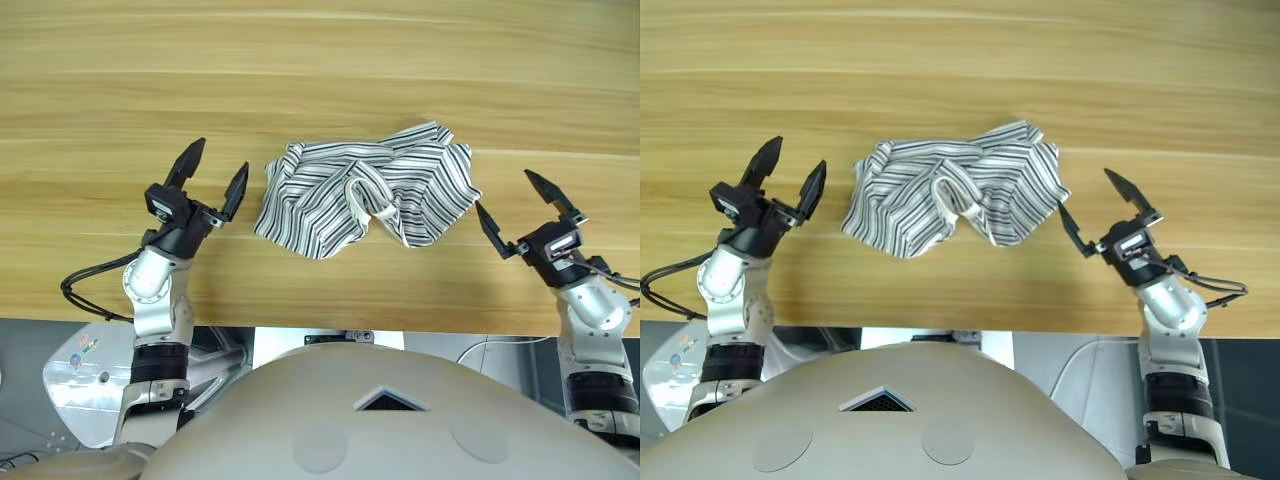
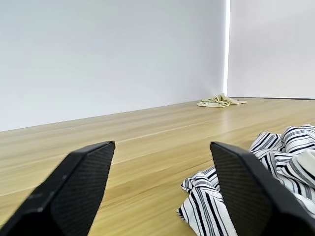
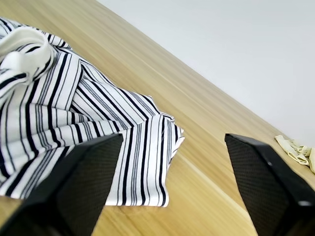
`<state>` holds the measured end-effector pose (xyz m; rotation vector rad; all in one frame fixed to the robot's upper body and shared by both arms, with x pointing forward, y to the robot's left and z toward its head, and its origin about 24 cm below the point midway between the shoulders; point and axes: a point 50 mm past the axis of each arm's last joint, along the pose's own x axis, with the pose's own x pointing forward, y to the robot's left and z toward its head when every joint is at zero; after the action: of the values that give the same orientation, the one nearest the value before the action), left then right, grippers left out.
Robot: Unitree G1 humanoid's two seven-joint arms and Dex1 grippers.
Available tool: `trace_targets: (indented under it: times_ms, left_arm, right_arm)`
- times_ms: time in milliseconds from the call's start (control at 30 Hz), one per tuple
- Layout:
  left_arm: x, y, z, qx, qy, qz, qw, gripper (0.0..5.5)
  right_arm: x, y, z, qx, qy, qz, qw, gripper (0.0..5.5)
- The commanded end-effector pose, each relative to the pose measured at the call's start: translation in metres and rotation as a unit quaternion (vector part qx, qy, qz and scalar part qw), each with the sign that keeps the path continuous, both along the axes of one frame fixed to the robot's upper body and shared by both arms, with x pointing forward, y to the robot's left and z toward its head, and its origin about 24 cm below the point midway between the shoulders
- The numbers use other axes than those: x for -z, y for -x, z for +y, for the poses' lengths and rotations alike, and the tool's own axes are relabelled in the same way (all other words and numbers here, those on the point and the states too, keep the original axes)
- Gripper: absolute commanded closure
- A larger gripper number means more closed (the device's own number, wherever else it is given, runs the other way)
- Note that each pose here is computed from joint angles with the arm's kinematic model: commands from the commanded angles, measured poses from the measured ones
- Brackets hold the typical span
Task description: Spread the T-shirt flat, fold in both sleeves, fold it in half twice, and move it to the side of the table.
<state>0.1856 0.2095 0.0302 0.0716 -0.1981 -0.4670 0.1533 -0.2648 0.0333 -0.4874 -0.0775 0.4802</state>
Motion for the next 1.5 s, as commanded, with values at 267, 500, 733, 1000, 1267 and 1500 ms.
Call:
trace_targets:
  times_ms: [267, 500, 733, 1000, 1267, 1500]
  left_arm:
    - [0.001, 0.002, -0.004, 0.014, -0.011, -0.007, 1.000, 1.91]
    - [0.008, -0.016, -0.001, -0.093, 0.013, -0.017, 0.995, 1.91]
    - [0.010, -0.012, -0.006, -0.079, 0.002, -0.017, 0.997, 1.91]
    - [0.010, -0.012, -0.010, -0.089, 0.016, -0.016, 0.996, 1.91]
    - [0.011, -0.013, -0.012, -0.076, 0.004, -0.013, 0.997, 1.91]
    - [0.010, -0.013, -0.015, -0.055, 0.006, -0.009, 0.998, 1.91]
  right_arm:
    - [-0.003, -0.005, 0.005, -0.022, 0.024, -0.021, 0.999, 1.67]
    - [0.002, -0.020, 0.001, 0.064, -0.015, -0.046, 0.997, 1.67]
    - [0.003, -0.021, 0.006, 0.066, -0.019, -0.055, 0.996, 1.67]
    - [0.000, -0.019, 0.017, 0.043, -0.033, -0.069, 0.996, 1.67]
    - [0.003, -0.023, 0.013, 0.038, -0.008, -0.058, 0.998, 1.67]
    - [0.001, -0.024, 0.014, 0.028, -0.008, -0.055, 0.998, 1.67]
